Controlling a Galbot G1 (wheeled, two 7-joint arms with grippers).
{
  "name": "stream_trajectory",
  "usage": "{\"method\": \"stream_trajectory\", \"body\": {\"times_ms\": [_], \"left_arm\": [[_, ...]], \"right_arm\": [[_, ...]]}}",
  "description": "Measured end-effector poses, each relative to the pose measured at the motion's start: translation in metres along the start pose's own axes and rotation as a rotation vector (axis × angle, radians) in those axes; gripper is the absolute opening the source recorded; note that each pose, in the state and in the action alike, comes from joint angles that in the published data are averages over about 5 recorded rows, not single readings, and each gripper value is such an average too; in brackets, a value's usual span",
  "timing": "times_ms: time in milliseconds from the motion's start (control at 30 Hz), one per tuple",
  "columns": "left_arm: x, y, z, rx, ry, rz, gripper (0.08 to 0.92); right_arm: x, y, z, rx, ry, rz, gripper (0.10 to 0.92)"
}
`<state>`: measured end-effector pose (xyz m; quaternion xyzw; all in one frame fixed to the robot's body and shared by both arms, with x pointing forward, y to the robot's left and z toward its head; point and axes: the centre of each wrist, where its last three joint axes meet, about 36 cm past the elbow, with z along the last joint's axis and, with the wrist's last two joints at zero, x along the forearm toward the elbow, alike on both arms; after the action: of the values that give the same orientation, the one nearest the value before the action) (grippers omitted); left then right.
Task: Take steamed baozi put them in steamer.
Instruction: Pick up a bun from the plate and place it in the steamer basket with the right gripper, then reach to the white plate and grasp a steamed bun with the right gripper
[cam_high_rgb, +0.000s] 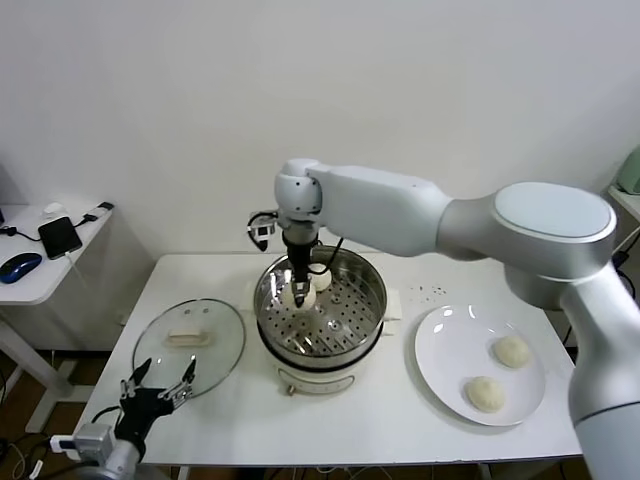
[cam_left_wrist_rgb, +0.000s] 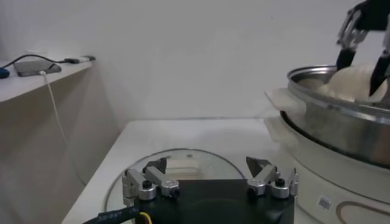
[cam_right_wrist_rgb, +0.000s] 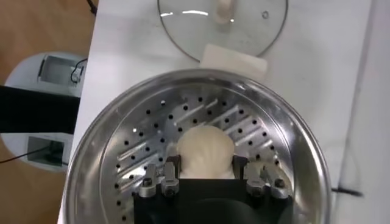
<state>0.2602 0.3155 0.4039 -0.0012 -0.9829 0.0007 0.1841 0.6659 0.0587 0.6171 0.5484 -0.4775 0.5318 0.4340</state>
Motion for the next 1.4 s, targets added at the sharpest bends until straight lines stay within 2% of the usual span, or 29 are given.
{"method": "stream_trajectory", "body": {"times_ms": [200, 267, 467, 567, 800, 1067, 1267, 1400], "left_arm": [[-0.001, -0.001, 0.002, 0.010, 0.002, -0.001, 0.823], [-0.001, -0.001, 0.002, 0.011, 0.003, -0.002, 0.823], [-0.002, -0.001, 0.003, 0.017, 0.004, -0.003, 0.823], [-0.002, -0.002, 0.003, 0.019, 0.003, -0.003, 0.823], [0.001, -0.005, 0.002, 0.023, 0.006, 0.003, 0.823], [0.004, -0.007, 0.004, 0.027, 0.011, 0.013, 0.823], [0.009, -0.005, 0.004, 0.032, 0.013, 0.021, 0.823], [0.012, -0.007, 0.007, 0.041, 0.023, 0.028, 0.823]], "right_arm": [[-0.017, 0.004, -0.014, 0.012, 0.009, 0.006, 0.577], [-0.019, 0.005, -0.017, 0.016, 0.013, 0.011, 0.601], [-0.020, 0.006, -0.019, 0.023, 0.012, 0.025, 0.759], [-0.017, 0.007, -0.017, 0.026, 0.008, 0.030, 0.810], [0.007, 0.013, 0.005, 0.039, -0.003, 0.064, 0.823], [0.068, 0.031, 0.076, 0.026, -0.038, 0.117, 0.822], [0.108, 0.056, 0.163, -0.004, -0.097, 0.142, 0.823], [0.118, 0.081, 0.229, -0.027, -0.120, 0.143, 0.823]]}}
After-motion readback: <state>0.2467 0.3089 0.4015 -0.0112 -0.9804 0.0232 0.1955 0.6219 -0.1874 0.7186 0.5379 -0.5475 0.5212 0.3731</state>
